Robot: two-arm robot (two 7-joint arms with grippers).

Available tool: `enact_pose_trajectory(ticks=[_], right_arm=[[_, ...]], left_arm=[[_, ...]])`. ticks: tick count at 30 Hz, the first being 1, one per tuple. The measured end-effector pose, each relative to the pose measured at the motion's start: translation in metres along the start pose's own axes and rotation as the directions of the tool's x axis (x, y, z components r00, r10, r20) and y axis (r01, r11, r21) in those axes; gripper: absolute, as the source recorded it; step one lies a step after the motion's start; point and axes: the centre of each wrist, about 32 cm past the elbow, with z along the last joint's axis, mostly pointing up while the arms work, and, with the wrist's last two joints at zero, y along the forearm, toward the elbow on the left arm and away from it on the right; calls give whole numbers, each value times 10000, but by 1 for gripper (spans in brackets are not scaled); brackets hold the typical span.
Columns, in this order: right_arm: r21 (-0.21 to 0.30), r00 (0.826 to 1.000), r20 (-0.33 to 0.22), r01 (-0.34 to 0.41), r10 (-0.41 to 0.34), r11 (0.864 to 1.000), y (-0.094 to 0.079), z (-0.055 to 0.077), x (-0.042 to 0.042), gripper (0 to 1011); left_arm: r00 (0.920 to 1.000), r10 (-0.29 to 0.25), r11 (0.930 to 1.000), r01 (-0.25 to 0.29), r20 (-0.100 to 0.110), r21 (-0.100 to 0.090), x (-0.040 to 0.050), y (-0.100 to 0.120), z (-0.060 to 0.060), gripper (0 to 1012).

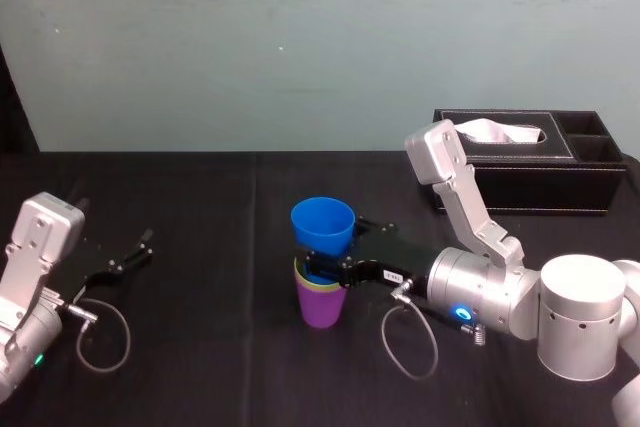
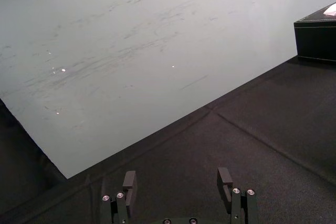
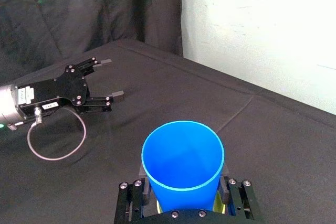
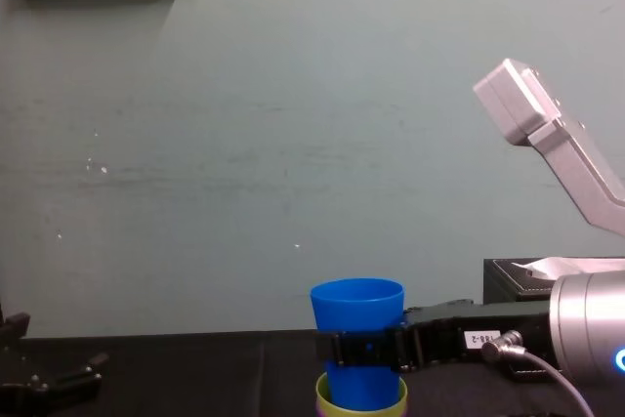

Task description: Stack the three plastic cups sequentially using one hand.

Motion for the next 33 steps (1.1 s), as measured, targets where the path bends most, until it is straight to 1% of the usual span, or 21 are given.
enact_pose_trajectory(ticks=[4, 11, 13, 14, 15, 22, 28, 29, 30, 31, 32, 33], right_arm=[[-1, 10000, 0, 1, -1, 10000, -1, 2, 0, 734], [-3, 10000, 0, 3, -3, 10000, -2, 3, 0, 913], [-5, 10000, 0, 3, -3, 10000, -2, 3, -1, 947], [-5, 10000, 0, 3, -3, 10000, -3, 3, 0, 990], [-6, 10000, 0, 4, -4, 10000, -3, 3, 0, 1000], [17, 10000, 14, 2, -2, 10000, -8, 3, -4, 1003], [499, 9997, 192, 143, -153, 9987, -76, 1, -26, 1003], [663, 9994, 211, 262, -276, 9975, -105, -5, -33, 1003], [663, 9994, 211, 262, -276, 9975, -105, -5, -33, 1003], [919, 9986, 239, 453, -476, 9947, -152, -15, -48, 1003], [919, 9986, 239, 453, -476, 9947, -152, -15, -48, 1003], [1084, 9976, 235, 626, -655, 9921, -186, -24, -64, 1003]], left_arm=[[10000, 1, 10000, -1, 0, 0, 0, 0, 0, 1000], [10000, 1, 10000, -1, 0, 0, 0, 0, 0, 1000], [10000, 0, 10000, 0, 0, 0, 0, 0, 0, 1000], [10000, 0, 10000, 0, 0, 0, 0, 0, 0, 1000], [10000, 0, 10000, 0, 0, 0, 0, 0, 0, 1000], [10000, 0, 10000, 0, 0, -1, 0, 0, 0, 1000], [10000, 1, 10000, -1, 0, 0, 0, 0, 0, 1000], [10000, 0, 10000, 0, 0, 0, 0, 0, 0, 1000], [10000, 0, 10000, 0, 0, 0, 0, 0, 0, 1000], [10000, 0, 10000, 0, 0, 1, 0, 0, 0, 1000], [10000, 1, 10000, -1, 0, 0, 0, 0, 0, 1000], [10000, 1, 10000, -1, 0, 0, 0, 0, 0, 1000]])
